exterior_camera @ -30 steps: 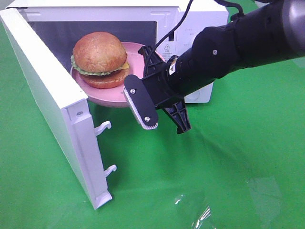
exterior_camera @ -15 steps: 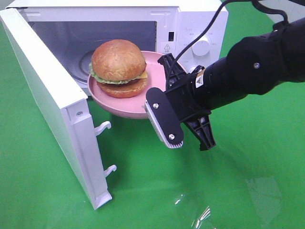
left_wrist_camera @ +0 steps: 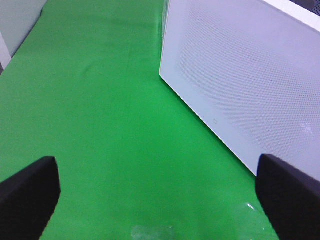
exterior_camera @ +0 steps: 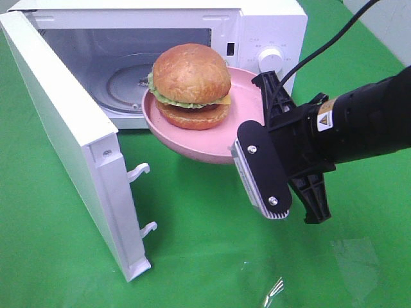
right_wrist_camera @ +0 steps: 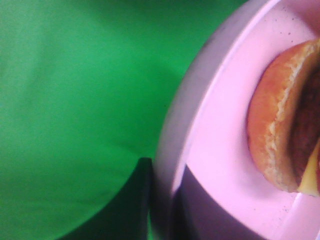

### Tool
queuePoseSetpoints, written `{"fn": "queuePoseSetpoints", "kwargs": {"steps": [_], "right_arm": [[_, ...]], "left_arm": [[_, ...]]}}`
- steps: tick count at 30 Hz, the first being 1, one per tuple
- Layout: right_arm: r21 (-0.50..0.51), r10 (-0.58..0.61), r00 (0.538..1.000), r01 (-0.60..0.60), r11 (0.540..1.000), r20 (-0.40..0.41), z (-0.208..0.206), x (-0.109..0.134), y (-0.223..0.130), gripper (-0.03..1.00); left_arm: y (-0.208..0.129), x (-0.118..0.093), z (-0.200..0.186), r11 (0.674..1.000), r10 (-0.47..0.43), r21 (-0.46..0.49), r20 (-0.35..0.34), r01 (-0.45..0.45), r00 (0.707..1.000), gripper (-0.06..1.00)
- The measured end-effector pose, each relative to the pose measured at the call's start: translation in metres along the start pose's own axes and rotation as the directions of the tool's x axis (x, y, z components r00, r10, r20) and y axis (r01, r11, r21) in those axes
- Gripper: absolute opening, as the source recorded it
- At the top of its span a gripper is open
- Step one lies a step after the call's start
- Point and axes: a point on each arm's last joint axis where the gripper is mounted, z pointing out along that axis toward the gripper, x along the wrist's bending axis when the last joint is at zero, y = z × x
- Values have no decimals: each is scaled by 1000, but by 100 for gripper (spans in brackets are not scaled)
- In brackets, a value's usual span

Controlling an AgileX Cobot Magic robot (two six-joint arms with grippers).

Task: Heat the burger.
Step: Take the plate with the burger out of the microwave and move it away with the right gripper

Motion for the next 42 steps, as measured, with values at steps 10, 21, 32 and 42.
{"fn": "queuePoseSetpoints", "kwargs": {"steps": [10, 21, 32, 42], "right_arm": [[14, -5, 1000, 5, 1000, 1, -36, 12, -3, 9], [97, 64, 997, -59, 994, -46, -80, 36, -13, 9], [196, 180, 982, -167, 966, -50, -106, 43, -22, 9], [342, 378, 926, -355, 870, -1, -116, 49, -34, 9]], "left_arm": [[0, 0, 0, 1000, 0, 0, 0, 0, 1000, 98], [0, 0, 0, 1000, 0, 0, 0, 0, 1000, 98], [0, 0, 0, 1000, 0, 0, 0, 0, 1000, 98], [0, 0, 0, 1000, 0, 0, 0, 0, 1000, 98]]}}
